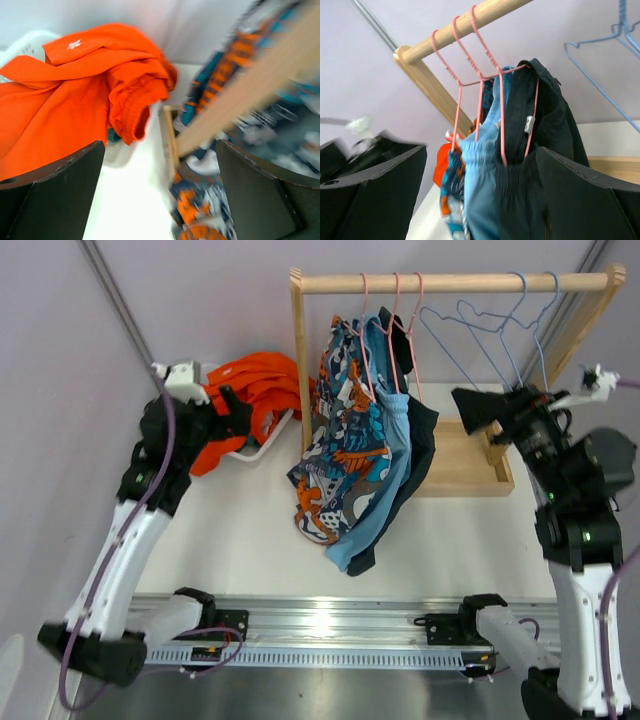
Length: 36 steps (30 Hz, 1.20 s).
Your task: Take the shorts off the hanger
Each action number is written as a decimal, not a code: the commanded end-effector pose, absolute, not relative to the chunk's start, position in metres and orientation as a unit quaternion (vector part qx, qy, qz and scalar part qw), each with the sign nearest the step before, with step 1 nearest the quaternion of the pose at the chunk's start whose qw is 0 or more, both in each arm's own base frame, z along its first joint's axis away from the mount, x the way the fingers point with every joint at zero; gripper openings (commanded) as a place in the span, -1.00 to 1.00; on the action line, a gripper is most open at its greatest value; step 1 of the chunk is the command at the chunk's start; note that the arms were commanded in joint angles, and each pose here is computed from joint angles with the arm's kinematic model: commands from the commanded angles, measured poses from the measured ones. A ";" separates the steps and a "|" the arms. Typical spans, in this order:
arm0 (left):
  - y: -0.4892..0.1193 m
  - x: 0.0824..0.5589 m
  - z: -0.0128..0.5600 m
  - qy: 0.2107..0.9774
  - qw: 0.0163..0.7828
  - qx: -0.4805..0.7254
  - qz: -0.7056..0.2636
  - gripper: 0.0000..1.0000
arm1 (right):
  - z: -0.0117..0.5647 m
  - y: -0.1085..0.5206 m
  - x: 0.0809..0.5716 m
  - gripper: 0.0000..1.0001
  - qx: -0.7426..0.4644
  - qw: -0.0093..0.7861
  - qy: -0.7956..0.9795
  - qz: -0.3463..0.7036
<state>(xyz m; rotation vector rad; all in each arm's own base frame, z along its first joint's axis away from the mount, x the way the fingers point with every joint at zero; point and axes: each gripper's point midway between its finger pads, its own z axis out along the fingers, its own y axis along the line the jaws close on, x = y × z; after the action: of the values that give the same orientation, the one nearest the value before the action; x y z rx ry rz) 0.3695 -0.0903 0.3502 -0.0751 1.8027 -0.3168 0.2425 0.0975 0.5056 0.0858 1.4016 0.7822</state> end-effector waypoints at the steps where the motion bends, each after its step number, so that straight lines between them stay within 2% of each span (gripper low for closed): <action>1: -0.078 0.324 0.313 0.810 0.576 -0.024 -0.103 0.99 | 0.532 0.113 0.274 0.98 0.017 0.703 0.607 0.369; 6: -0.063 0.272 0.265 0.821 0.563 -0.014 -0.092 0.99 | 0.544 0.133 0.319 0.99 0.002 0.702 0.616 0.357; 11: -0.058 0.262 0.241 0.830 0.551 -0.013 -0.082 0.99 | 0.535 0.146 0.363 0.97 0.011 0.694 0.633 0.343; 16: -0.059 0.264 0.243 0.827 0.555 -0.013 -0.083 0.99 | 0.523 0.155 0.381 0.79 0.020 0.691 0.643 0.330; 20: -0.064 0.265 0.243 0.827 0.555 -0.006 -0.094 0.99 | 0.503 0.164 0.390 0.56 0.024 0.680 0.659 0.320; 26: -0.065 0.265 0.244 0.825 0.556 -0.004 -0.098 0.99 | 0.475 0.171 0.402 0.06 0.036 0.665 0.681 0.304; 30: -0.066 0.264 0.244 0.825 0.557 -0.004 -0.101 0.99 | 0.461 0.173 0.405 0.03 0.039 0.657 0.692 0.296; 32: -0.066 0.264 0.245 0.824 0.558 -0.003 -0.102 0.99 | 0.458 0.173 0.407 -0.06 0.041 0.656 0.694 0.293; 33: -0.066 0.264 0.245 0.824 0.558 -0.003 -0.102 0.99 | 0.457 0.173 0.407 -0.26 0.040 0.656 0.694 0.293; 35: -0.066 0.263 0.246 0.823 0.558 -0.004 -0.101 0.99 | 0.455 0.174 0.409 -0.45 0.041 0.654 0.697 0.291; 36: -0.066 0.263 0.246 0.822 0.560 -0.004 -0.102 0.99 | 0.457 0.174 0.408 -0.65 0.040 0.655 0.696 0.292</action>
<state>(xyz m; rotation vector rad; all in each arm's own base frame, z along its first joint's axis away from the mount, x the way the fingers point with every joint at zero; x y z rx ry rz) 0.2599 -0.0616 0.2294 -0.0360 2.0045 -0.2177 0.4078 0.1767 0.4427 0.0848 1.6283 0.6754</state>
